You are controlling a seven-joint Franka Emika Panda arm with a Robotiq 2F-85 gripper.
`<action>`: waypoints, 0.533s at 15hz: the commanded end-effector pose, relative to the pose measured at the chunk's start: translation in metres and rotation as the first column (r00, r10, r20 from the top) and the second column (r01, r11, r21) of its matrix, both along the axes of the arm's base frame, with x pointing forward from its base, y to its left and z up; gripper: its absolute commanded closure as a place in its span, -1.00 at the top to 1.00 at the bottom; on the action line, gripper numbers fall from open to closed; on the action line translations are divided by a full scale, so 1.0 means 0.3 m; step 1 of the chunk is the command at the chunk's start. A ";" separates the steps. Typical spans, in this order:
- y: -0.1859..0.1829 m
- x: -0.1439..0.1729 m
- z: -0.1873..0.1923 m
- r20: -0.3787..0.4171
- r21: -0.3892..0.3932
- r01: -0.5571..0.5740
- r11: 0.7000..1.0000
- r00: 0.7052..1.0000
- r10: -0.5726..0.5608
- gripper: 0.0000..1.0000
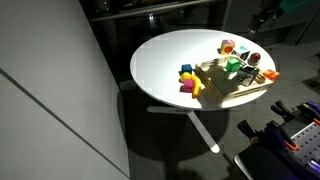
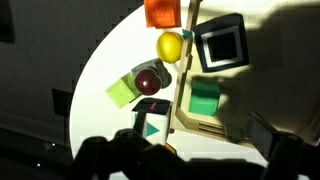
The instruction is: Put the green block on the tray
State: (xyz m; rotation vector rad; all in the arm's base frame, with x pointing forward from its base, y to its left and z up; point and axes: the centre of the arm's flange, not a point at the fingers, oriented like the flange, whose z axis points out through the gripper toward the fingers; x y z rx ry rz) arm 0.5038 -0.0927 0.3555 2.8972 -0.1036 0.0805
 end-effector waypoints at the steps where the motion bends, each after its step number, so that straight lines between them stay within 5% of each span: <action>1: 0.006 -0.094 0.102 -0.079 0.037 -0.040 0.999 0.996 0.042 1.00; 8: 0.008 -0.255 0.256 -0.204 0.124 -0.108 0.986 0.970 0.132 1.00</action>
